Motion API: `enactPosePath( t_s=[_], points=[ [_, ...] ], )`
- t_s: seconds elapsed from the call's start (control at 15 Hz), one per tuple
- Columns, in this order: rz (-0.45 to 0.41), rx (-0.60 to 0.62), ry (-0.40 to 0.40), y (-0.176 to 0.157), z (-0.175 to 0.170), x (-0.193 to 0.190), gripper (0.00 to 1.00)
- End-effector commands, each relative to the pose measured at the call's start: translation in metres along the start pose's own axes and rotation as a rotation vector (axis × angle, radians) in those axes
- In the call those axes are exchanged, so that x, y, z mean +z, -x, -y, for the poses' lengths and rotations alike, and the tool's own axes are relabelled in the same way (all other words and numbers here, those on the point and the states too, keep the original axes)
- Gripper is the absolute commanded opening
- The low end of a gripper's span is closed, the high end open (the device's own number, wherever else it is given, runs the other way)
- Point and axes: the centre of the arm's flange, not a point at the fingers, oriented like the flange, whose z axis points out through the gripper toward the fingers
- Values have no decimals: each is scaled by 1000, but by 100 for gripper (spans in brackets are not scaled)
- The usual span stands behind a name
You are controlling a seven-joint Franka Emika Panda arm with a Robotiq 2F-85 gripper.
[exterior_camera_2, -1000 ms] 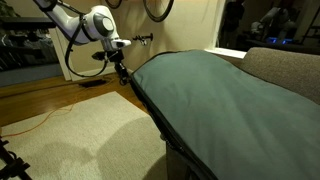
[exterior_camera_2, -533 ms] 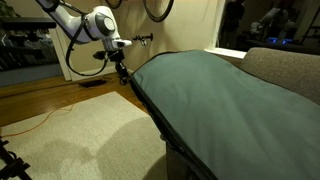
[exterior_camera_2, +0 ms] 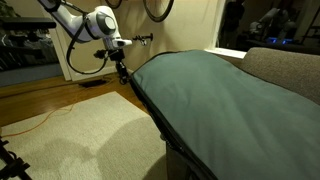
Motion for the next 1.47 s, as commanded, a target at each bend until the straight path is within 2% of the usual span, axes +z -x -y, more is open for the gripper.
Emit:
enactPosePath(
  t_s=[0.0, 1.4],
  points=[
    [19, 8, -38, 11, 35, -34, 7],
    [83, 32, -6, -8, 62, -45, 7]
  ],
)
